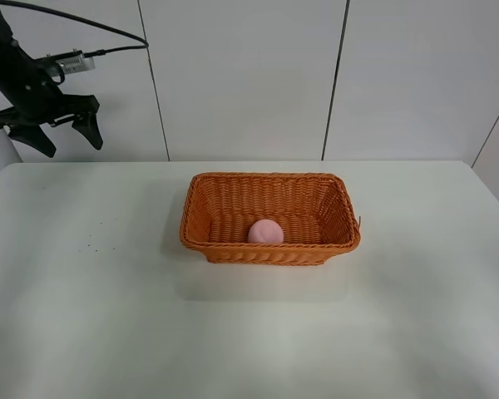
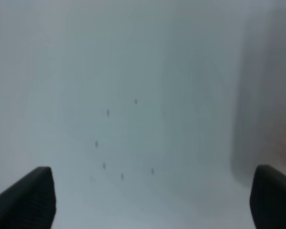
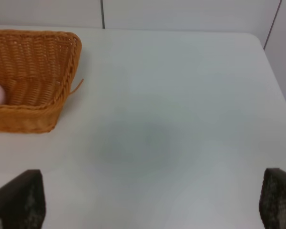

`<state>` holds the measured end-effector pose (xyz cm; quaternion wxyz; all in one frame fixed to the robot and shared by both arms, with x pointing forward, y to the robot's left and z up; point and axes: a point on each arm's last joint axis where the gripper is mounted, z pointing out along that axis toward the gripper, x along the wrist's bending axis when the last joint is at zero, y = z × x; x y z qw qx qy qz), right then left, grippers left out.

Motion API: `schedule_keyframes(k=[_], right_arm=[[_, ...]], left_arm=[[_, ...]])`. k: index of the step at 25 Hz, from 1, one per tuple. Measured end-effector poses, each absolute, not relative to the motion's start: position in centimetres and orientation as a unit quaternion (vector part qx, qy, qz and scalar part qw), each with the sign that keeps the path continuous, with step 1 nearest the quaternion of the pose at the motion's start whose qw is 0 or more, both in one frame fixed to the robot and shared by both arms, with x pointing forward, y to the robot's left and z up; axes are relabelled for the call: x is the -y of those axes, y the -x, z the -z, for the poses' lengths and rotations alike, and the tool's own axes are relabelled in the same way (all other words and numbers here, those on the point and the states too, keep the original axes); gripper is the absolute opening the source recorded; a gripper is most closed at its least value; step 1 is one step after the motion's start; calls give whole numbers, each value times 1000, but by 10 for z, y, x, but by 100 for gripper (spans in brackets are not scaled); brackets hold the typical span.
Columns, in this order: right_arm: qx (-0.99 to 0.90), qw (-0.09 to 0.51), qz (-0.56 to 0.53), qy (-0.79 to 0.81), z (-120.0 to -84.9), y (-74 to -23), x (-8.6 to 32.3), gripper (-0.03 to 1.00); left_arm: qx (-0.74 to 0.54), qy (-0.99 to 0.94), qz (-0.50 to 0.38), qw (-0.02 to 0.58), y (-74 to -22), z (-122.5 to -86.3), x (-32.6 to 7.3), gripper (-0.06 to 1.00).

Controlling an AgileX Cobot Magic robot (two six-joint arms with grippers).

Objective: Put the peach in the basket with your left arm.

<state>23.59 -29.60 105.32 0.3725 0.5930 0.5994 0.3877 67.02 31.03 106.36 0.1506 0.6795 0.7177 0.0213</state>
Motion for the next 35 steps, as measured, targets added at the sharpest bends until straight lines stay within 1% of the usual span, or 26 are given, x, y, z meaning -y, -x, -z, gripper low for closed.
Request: schedule_keyframes(k=[3, 8, 12, 14, 16, 17, 22, 27, 31, 35], right_arm=[[-599, 373, -388, -593, -1053, -236, 296, 69], [-599, 373, -388, -593, -1053, -236, 296, 69], [-599, 373, -388, -593, -1053, -236, 296, 69], [-599, 373, -388, -593, -1053, -236, 296, 69], [-599, 373, -388, -593, -1053, -236, 296, 69], [-599, 373, -388, -593, -1053, -236, 296, 69], [-599, 373, -388, -593, -1053, -236, 296, 69], [-599, 373, -388, -593, -1053, -236, 296, 69], [-599, 373, -388, -593, -1053, -236, 296, 69], [-599, 373, -388, -593, -1053, -236, 296, 69]], left_arm=[[-717, -680, -25, 153, -636, -1086, -308, 84], [-714, -682, -45, 152, -554, -1119, -306, 84], [-709, -685, -77, 148, -478, -1130, -306, 84], [-708, -687, -90, 141, -444, -1126, -306, 84], [-708, -688, -95, 131, -412, -1113, -306, 84], [-706, -687, -102, 134, -395, -1110, -305, 84], [-703, -685, -121, 148, -322, -1070, -301, 84], [-687, -672, -182, 208, -274, -1046, -298, 84], [-662, -651, -251, 273, -250, -1045, -296, 84], [-641, -633, -297, 316, -234, -1041, -295, 84]])
